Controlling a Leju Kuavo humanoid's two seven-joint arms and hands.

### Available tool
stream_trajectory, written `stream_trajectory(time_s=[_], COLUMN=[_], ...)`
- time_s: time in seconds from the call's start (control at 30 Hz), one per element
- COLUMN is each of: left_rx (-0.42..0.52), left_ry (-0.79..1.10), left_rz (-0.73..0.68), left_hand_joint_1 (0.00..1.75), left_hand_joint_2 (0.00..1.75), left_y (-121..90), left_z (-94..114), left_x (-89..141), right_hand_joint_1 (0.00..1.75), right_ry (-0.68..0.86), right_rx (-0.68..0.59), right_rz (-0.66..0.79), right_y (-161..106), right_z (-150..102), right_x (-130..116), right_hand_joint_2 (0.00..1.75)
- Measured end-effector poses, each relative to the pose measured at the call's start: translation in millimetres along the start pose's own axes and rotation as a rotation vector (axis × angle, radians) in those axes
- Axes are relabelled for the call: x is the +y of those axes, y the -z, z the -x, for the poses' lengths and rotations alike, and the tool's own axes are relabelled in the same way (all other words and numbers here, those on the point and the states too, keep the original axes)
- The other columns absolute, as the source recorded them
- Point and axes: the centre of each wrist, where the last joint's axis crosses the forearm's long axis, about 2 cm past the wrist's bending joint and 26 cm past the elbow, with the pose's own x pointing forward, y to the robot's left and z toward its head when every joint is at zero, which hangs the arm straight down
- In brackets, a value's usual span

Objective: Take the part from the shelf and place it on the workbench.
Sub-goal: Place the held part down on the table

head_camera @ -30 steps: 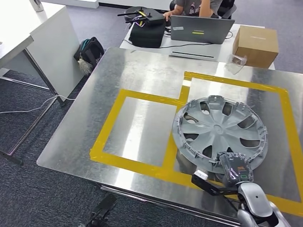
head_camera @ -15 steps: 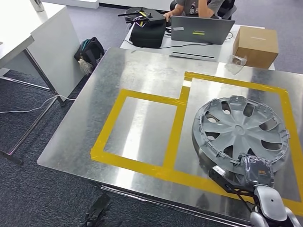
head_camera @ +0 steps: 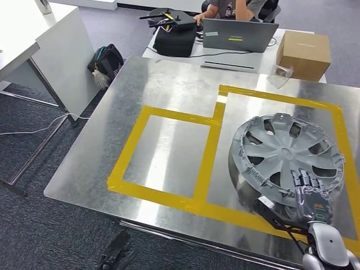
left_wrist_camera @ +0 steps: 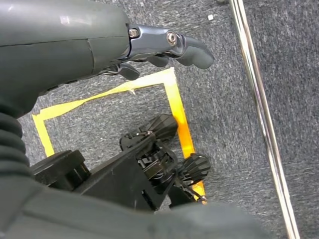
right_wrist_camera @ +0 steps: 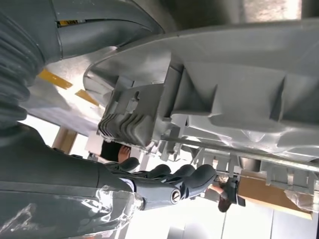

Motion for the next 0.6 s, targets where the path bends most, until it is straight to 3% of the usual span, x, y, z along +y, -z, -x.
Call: stream_trajectory(time_s=[0.17,0.33,0.6], left_rx=[0.002,0.002,0.005], left_ry=[-0.002,-0.01,-0.011], left_rz=[-0.004,-0.007,-0.009], left_hand_joint_1=[0.0,0.0,0.0], left_hand_joint_2=[0.0,0.0,0.0], left_y=[0,-1,-2], left_z=[1,3,5], left_x=[0,0,1], right_hand_joint_1=[0.0,0.0,0.0], right_ry=[0.064,0.224,0.312], right_rx=[-0.036,-0.114,-0.154], right_rz=[0.008,-0.013,-0.025], right_y=[-3,-6,-8], right_z=[-1,-5,-7], right_x=[-2,-11,-17], right_hand_joint_2=[1.75,1.75,1.75])
